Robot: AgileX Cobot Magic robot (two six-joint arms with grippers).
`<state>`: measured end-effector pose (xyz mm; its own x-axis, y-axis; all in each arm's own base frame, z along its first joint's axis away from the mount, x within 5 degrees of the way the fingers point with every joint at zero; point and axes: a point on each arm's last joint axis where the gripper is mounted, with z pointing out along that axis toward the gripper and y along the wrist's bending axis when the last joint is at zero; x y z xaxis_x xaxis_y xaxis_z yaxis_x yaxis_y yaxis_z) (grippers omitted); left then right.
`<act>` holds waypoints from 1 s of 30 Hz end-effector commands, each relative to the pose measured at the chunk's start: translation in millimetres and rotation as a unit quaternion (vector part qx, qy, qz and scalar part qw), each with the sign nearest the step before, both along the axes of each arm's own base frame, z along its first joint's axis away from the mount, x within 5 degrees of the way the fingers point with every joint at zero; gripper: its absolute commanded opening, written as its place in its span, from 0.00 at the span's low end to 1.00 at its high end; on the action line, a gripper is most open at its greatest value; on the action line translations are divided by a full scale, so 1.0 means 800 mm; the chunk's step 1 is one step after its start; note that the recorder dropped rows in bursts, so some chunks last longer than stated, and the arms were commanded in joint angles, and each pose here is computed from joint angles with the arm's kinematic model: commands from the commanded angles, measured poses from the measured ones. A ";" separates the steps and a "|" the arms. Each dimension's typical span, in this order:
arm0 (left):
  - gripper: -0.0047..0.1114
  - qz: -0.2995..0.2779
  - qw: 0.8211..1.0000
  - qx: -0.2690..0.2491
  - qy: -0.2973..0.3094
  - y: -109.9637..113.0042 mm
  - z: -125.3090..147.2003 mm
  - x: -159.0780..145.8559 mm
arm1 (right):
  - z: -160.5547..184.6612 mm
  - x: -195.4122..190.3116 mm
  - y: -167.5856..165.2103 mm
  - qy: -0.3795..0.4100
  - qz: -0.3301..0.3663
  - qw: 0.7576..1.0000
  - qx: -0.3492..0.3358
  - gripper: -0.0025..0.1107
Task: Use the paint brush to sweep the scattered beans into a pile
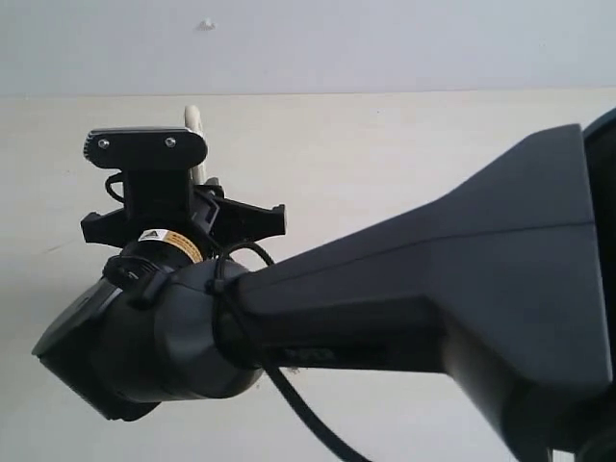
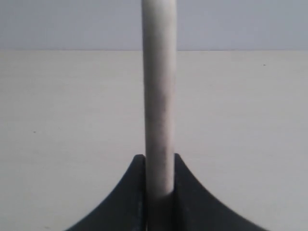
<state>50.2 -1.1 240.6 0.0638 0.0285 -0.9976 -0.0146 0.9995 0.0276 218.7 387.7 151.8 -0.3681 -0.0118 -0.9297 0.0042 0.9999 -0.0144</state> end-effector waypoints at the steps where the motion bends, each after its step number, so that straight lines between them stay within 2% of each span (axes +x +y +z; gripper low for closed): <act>1: 0.04 -0.003 1.000 -0.003 0.000 0.000 -0.001 0.000 | 0.032 0.002 0.007 -0.010 0.044 0.998 0.037 0.02; 5: 0.04 -0.003 1.000 -0.003 0.000 0.000 -0.001 0.000 | 0.053 -0.001 0.017 -0.014 0.098 0.993 0.063 0.02; 8: 0.04 -0.003 1.000 -0.003 0.000 0.000 -0.001 0.000 | 0.057 -0.002 0.031 0.000 0.174 0.981 0.091 0.02; 10: 0.04 -0.003 1.000 -0.003 0.000 0.000 -0.001 0.000 | 0.056 -0.001 0.037 -0.001 0.198 0.974 0.114 0.02; 12: 0.04 -0.003 1.000 -0.003 0.000 0.000 -0.001 0.000 | 0.057 0.003 0.039 -0.016 0.199 0.970 0.136 0.02; 17: 0.04 -0.003 1.000 -0.003 0.000 0.000 -0.001 0.000 | 0.047 0.012 0.041 -0.057 0.203 0.967 0.144 0.02; 22: 0.04 -0.003 1.000 -0.003 0.000 0.000 -0.001 0.000 | 0.006 0.013 0.049 -0.042 0.199 0.963 0.177 0.02; 26: 0.04 -0.003 1.000 -0.003 0.000 0.000 -0.001 0.000 | -0.017 0.018 0.043 -0.049 0.162 0.971 0.171 0.02; 30: 0.04 -0.003 1.000 -0.003 0.000 0.000 -0.001 0.000 | -0.022 0.021 0.036 -0.033 0.128 0.976 0.172 0.02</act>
